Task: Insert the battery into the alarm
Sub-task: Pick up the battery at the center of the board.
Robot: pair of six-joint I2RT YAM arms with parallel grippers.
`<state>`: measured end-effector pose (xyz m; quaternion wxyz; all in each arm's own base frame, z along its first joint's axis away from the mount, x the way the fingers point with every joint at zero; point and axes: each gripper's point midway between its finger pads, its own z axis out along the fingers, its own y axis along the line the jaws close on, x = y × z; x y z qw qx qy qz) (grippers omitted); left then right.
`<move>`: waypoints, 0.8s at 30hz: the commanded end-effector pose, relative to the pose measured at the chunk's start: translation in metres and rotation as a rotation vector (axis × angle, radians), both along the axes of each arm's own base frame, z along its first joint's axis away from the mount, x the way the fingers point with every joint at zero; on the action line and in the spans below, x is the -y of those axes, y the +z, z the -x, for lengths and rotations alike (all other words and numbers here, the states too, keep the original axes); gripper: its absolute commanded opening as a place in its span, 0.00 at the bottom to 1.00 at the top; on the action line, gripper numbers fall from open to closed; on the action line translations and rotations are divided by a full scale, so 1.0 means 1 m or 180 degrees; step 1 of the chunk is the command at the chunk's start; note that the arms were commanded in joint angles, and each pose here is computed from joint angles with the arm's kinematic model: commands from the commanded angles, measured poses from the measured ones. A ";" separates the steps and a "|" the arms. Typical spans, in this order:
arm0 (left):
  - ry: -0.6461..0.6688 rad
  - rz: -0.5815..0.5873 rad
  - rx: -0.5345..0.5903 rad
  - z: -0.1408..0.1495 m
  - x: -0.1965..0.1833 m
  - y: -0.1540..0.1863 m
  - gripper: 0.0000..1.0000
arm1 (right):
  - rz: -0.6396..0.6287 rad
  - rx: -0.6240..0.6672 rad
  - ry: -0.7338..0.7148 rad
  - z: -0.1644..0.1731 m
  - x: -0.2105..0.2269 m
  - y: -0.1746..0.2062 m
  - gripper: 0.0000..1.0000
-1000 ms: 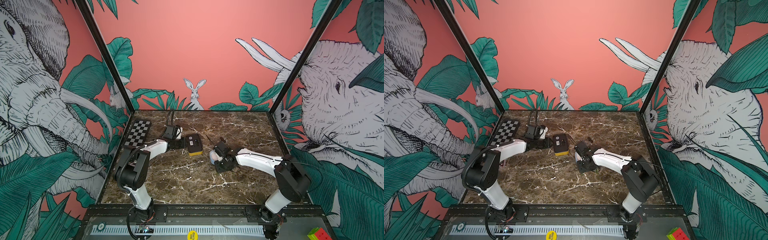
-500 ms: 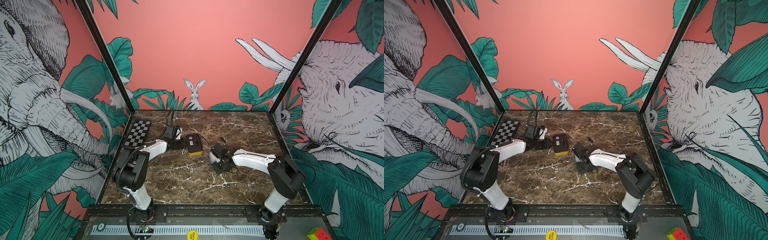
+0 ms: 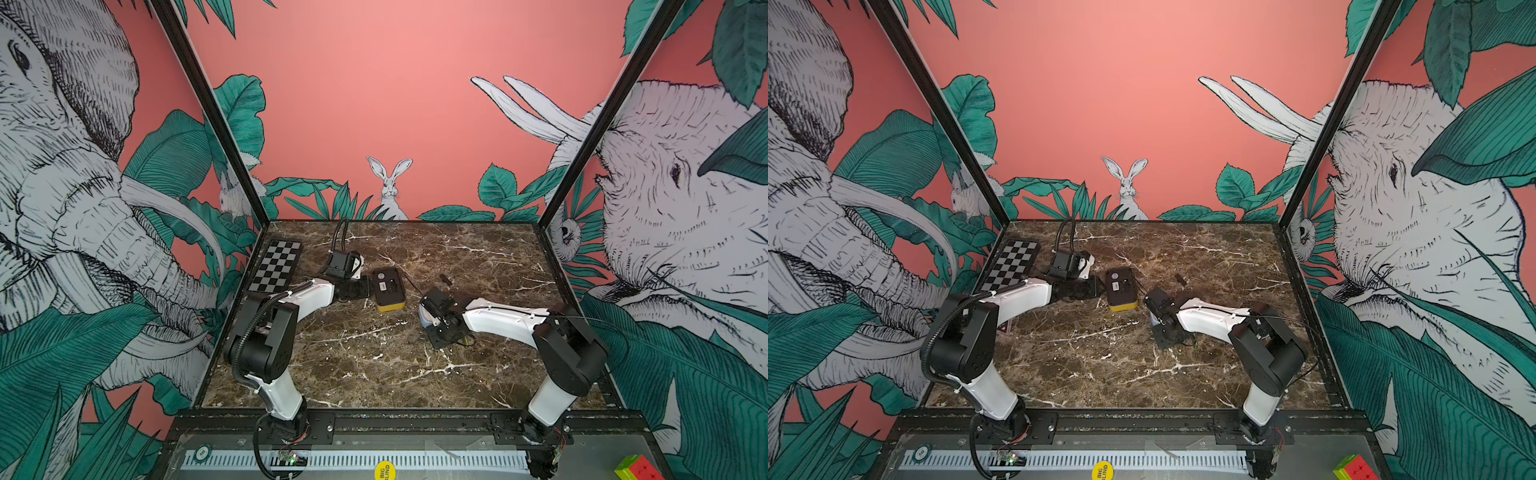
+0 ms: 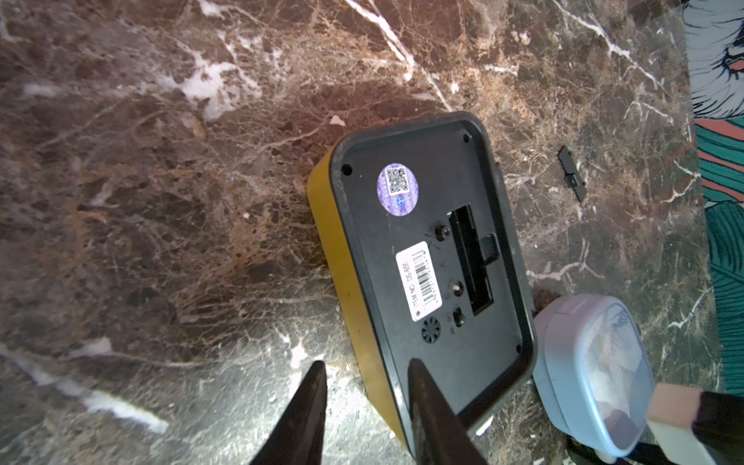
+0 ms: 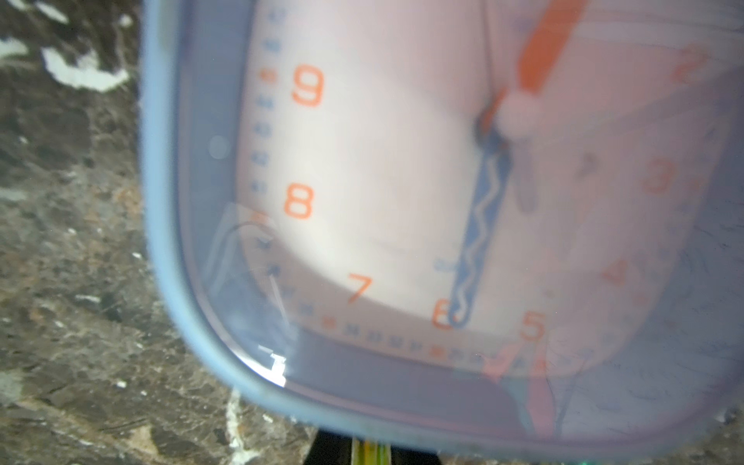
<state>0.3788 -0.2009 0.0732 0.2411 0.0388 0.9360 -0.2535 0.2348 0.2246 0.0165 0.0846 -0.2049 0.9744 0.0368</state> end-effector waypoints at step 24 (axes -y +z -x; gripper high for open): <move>-0.1793 -0.0817 0.2465 0.043 0.059 0.114 0.30 | -0.1368 -0.0573 -0.0282 -0.029 0.002 0.147 0.07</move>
